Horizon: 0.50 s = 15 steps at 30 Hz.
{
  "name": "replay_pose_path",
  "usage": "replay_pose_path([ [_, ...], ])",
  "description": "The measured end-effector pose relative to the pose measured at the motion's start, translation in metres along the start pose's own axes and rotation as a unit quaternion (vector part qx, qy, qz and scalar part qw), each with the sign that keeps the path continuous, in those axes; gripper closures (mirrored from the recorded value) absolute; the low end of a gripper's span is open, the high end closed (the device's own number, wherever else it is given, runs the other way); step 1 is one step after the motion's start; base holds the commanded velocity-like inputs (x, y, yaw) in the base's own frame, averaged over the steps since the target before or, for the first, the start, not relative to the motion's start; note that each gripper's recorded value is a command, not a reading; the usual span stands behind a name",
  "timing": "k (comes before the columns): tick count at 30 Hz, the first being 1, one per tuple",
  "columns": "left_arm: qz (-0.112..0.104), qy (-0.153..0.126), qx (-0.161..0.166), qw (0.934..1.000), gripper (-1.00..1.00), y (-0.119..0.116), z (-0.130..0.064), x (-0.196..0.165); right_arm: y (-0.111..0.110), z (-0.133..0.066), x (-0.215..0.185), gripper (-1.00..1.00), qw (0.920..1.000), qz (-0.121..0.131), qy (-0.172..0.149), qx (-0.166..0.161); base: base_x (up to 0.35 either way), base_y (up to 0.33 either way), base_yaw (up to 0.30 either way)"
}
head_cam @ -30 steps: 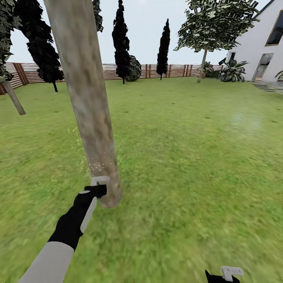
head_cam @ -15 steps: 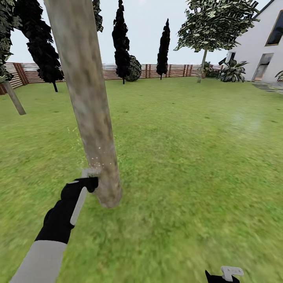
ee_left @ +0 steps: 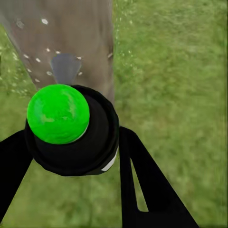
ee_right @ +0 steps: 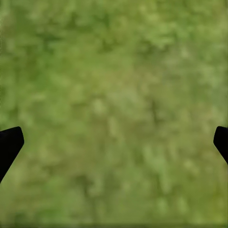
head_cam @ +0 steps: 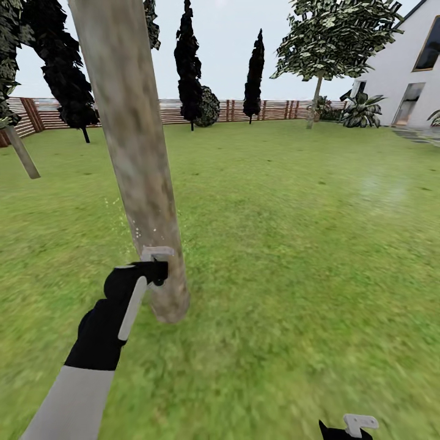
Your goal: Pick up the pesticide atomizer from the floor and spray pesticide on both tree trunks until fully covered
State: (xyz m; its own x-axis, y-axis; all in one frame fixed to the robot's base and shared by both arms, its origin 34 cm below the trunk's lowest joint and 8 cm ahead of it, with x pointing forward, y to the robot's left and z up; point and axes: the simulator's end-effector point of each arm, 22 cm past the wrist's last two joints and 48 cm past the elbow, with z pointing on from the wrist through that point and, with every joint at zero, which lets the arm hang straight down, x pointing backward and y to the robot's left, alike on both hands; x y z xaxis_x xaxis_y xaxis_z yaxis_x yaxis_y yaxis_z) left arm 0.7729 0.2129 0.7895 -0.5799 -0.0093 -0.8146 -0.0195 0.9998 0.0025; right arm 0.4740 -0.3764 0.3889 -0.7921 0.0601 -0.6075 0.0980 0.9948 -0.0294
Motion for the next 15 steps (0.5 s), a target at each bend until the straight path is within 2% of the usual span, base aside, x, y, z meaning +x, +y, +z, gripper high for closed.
replay_pose_path([
  [2, 0.002, -0.005, -0.008, 1.0000, 1.00, 0.009, -0.006, -0.008, 0.000, 0.000, 0.000, -1.00, 1.0000, 0.000, 0.000, 0.000, 0.000, 0.000, 0.000],
  [5, -0.019, -0.007, -0.030, 0.9993, 1.00, 0.039, -0.006, -0.013, 0.000, 0.000, 0.000, -1.00, 1.0000, 0.000, 0.000, 0.000, 0.000, 0.000, 0.000],
  [7, -0.027, -0.018, -0.053, 0.9981, 1.00, 0.069, -0.008, -0.026, 0.000, 0.000, 0.000, -1.00, 1.0000, 0.000, 0.000, 0.000, 0.000, 0.000, 0.000],
  [8, -0.030, -0.021, -0.053, 0.9979, 1.00, 0.073, -0.009, -0.030, 0.000, 0.000, 0.000, -1.00, 1.0000, 0.000, 0.000, 0.000, 0.000, 0.000, 0.000],
  [12, -0.032, -0.027, -0.038, 0.9984, 1.00, 0.058, -0.010, -0.038, 0.000, 0.000, 0.000, -1.00, 1.0000, 0.000, 0.000, 0.000, 0.000, 0.000, 0.000],
  [15, -0.025, -0.033, -0.030, 0.9987, 1.00, 0.044, -0.011, -0.047, 0.000, 0.000, 0.000, -1.00, 1.0000, 0.000, 0.000, 0.000, 0.000, 0.000, 0.000],
])
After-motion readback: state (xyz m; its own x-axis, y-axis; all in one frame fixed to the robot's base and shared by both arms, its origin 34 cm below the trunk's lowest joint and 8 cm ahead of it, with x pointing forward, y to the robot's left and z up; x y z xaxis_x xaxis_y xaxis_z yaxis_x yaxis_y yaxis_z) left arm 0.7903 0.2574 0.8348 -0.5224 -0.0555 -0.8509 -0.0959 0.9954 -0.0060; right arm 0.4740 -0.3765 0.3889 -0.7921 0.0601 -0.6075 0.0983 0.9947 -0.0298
